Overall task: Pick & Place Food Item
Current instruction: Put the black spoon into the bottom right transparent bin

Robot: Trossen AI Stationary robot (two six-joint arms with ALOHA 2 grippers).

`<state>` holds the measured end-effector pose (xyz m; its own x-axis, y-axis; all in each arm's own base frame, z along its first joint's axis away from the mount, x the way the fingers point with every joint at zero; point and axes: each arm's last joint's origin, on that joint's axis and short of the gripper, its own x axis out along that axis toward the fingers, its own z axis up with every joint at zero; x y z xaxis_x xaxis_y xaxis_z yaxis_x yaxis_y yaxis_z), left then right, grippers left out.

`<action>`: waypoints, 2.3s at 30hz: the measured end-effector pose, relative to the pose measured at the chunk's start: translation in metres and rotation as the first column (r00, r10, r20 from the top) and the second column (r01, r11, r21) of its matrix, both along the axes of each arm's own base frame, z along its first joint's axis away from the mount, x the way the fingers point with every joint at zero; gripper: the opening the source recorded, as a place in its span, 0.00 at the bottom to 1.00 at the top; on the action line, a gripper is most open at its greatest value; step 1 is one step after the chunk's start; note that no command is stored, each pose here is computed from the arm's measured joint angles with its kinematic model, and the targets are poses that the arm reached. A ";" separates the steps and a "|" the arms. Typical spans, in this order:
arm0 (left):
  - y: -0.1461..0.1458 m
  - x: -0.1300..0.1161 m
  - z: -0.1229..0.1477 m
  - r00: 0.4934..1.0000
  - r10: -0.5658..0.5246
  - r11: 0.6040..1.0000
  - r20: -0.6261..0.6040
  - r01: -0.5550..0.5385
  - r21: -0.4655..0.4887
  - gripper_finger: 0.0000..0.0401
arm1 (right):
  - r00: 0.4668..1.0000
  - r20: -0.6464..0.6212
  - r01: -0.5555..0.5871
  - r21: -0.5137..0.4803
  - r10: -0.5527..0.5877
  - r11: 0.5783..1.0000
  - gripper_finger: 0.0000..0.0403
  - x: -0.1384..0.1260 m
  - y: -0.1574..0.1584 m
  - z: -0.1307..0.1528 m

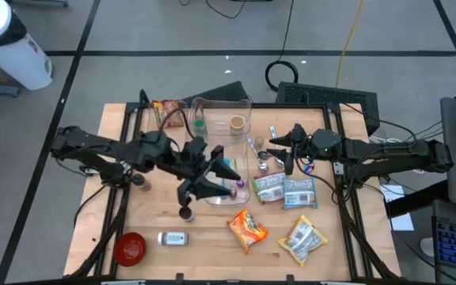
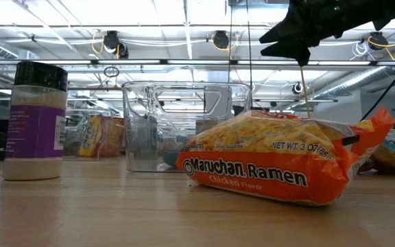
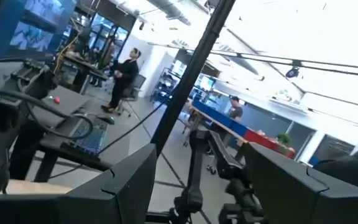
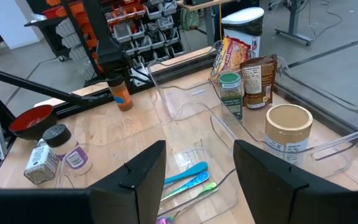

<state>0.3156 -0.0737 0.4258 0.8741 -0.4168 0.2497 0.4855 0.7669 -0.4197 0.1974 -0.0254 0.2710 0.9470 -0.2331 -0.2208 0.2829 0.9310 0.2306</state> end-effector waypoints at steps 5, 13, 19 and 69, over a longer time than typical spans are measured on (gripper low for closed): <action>-0.003 -0.011 -0.002 0.996 0.087 0.996 0.031 -0.087 0.013 0.64 | 1.000 0.002 0.000 0.000 0.000 1.000 0.45 0.000 0.000 0.000; -0.002 -0.028 -0.025 0.993 0.113 0.993 0.030 -0.113 -0.026 0.64 | 1.000 0.003 0.000 0.000 0.000 1.000 0.45 0.000 0.000 0.000; -0.001 -0.041 -0.056 0.982 0.174 0.982 -0.068 -0.179 -0.065 0.64 | 1.000 0.003 0.000 0.000 0.000 1.000 0.45 0.000 0.000 0.000; -0.002 -0.090 -0.091 0.922 0.324 0.917 -0.210 -0.361 -0.168 0.64 | 0.990 0.125 0.033 0.249 -0.066 0.968 0.45 0.001 0.000 0.007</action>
